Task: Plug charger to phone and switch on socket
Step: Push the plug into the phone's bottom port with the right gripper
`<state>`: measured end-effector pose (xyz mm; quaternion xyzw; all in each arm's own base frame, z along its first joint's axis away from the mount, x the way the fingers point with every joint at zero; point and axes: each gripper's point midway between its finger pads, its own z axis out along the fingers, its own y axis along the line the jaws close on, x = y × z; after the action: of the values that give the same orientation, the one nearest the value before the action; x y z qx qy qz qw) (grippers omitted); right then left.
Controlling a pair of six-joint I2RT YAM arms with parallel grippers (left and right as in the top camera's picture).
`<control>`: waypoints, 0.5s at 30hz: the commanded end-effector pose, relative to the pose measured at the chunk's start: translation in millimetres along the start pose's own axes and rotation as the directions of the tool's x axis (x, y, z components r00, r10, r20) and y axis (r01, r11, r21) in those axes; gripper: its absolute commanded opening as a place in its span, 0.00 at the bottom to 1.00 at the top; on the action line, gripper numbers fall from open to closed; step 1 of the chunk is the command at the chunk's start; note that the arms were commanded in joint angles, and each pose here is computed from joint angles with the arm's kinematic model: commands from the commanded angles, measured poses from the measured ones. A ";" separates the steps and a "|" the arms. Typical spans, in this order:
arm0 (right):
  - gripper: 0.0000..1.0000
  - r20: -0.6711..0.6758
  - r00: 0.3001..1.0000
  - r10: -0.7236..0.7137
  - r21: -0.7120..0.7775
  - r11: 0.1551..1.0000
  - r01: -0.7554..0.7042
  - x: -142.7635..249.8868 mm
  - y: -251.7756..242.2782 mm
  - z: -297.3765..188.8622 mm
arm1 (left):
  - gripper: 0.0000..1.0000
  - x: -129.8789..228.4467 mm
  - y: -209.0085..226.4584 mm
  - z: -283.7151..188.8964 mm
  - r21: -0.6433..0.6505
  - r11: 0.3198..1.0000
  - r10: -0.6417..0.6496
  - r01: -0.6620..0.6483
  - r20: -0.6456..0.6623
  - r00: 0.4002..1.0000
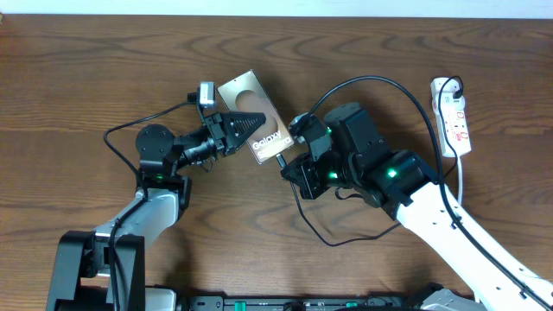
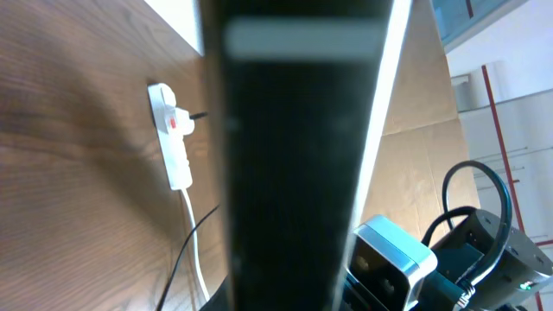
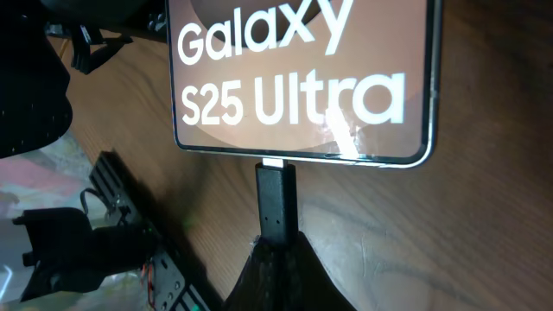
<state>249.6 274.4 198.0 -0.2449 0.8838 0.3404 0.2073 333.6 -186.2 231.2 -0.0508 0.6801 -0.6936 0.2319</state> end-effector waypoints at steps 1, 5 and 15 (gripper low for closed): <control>0.01 0.103 0.993 -0.060 0.030 0.998 0.057 -27.8 -1.6 -3.0 | 0.08 22.3 -12.8 4.1 0.040 0.998 0.055 -0.050 -0.130 0.990; 0.01 0.172 0.981 -0.093 0.018 0.996 0.091 -45.0 4.1 -5.3 | 0.07 26.1 -13.3 3.9 0.043 0.998 0.056 -0.050 -0.151 0.987; 0.01 0.358 0.911 -0.203 0.009 0.977 0.214 -90.1 22.4 -18.2 | 0.07 52.0 -17.7 13.2 0.079 0.993 0.102 -0.085 -0.250 0.963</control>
<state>279.9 289.7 216.0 -0.2541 0.8480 0.3573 0.2977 355.8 -172.5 246.8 -0.0689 0.6652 -0.6833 0.2930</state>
